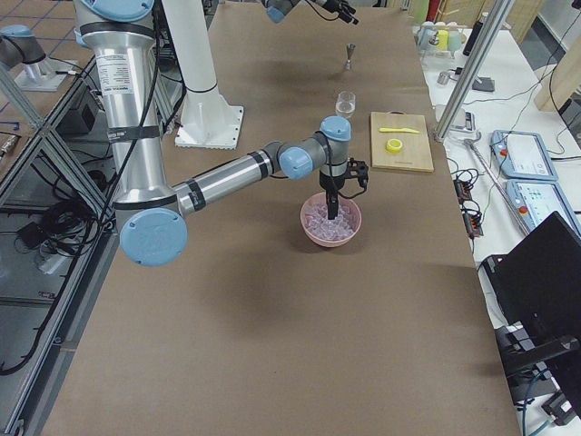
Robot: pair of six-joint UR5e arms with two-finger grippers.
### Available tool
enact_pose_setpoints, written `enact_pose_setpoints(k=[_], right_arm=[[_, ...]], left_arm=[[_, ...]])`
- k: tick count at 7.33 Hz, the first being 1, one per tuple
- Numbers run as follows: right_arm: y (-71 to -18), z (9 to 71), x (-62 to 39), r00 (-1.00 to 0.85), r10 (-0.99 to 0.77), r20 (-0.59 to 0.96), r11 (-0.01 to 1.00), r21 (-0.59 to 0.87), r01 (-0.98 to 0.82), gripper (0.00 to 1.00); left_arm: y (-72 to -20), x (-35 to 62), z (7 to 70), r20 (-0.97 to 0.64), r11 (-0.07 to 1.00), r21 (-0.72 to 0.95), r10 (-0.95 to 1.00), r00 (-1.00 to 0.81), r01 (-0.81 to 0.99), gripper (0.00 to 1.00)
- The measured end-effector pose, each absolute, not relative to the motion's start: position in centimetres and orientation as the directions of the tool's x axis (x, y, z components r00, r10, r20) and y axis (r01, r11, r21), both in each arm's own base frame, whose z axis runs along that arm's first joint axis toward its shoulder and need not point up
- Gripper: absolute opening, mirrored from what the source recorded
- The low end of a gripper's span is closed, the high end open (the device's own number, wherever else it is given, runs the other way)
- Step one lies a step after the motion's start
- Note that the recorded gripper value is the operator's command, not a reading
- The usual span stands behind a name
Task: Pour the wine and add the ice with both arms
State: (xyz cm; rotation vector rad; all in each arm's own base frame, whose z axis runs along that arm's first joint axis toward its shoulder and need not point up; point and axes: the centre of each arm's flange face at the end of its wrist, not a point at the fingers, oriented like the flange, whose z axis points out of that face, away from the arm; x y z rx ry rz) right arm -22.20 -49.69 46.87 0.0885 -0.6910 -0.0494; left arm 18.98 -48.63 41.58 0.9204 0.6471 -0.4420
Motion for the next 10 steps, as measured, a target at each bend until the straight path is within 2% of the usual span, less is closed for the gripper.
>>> enact_pose_setpoints(k=[2, 3, 5, 9, 10], right_arm=[[-49.6, 47.5, -22.9, 0.767, -0.086, 0.636, 0.994, 0.103, 0.026, 0.99], [-49.6, 47.7, -23.5, 0.768, -0.093, 0.633, 0.994, 0.103, 0.035, 0.89], [-49.6, 48.2, -24.2, 0.774, -0.103, 0.624, 0.993, 0.105, 0.047, 0.72], [-50.2, 49.4, -24.5, 0.785, -0.089, 0.613, 0.995, 0.085, 0.046, 0.7], [-50.7, 49.1, -24.9, 0.785, -0.088, 0.614, 0.995, 0.087, 0.044, 0.66]], left_arm=[[-50.1, 13.1, 41.2, -0.696, 0.697, 0.493, -0.044, 0.717, 0.521, 0.98], [-50.3, 11.0, 41.3, -0.703, 0.736, 0.466, -0.028, 0.71, 0.491, 0.98], [-50.5, 9.5, 41.5, -0.707, 0.76, 0.452, -0.015, 0.707, 0.468, 0.98], [-50.5, 9.3, 41.5, -0.709, 0.761, 0.451, -0.013, 0.705, 0.466, 0.98], [-50.5, 9.2, 41.4, -0.71, 0.759, 0.451, -0.013, 0.704, 0.469, 0.98]])
